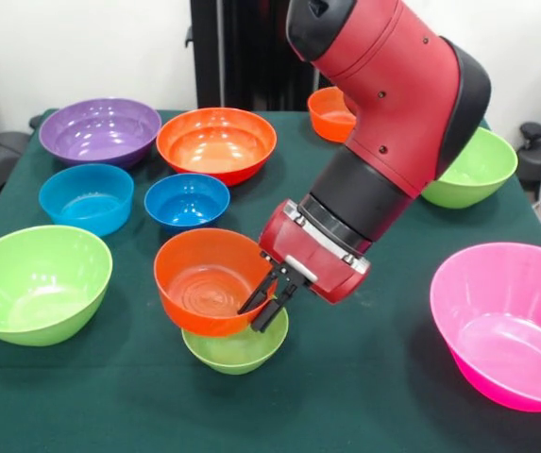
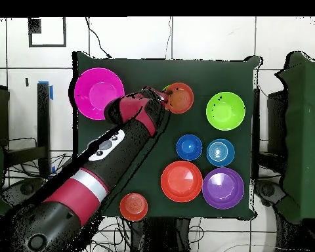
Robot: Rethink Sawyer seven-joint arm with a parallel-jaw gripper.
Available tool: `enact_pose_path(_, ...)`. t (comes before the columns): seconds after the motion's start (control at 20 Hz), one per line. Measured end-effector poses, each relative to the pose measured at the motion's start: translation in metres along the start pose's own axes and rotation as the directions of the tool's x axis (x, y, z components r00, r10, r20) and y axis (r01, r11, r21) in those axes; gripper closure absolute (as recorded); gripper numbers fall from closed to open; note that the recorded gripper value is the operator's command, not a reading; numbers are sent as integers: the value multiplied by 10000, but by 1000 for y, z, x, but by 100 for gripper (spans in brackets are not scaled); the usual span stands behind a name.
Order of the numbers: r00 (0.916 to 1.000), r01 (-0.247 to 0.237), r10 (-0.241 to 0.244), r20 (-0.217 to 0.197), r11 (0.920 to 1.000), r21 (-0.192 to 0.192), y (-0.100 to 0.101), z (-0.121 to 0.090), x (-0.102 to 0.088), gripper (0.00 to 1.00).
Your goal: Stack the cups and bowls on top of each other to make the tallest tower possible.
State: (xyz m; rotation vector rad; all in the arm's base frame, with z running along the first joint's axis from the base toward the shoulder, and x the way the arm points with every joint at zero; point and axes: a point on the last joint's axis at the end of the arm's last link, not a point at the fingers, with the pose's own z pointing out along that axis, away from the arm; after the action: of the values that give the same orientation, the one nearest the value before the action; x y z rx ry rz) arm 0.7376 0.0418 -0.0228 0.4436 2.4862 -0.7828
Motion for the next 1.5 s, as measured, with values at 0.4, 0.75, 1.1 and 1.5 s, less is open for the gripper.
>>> enact_pose_path(0.4, 9990, -434, 436, 87, 9988, -217, 10, -4, -12, 100)
enact_pose_path(0.75, 9971, -690, 706, 297, 9962, -534, 33, -4, -23, 100)
enact_pose_path(1.1, 9965, -777, 799, 265, 9941, -753, 52, 1, -18, 100)
enact_pose_path(1.5, 9967, -761, 781, 219, 9937, -823, 59, 6, -13, 100)
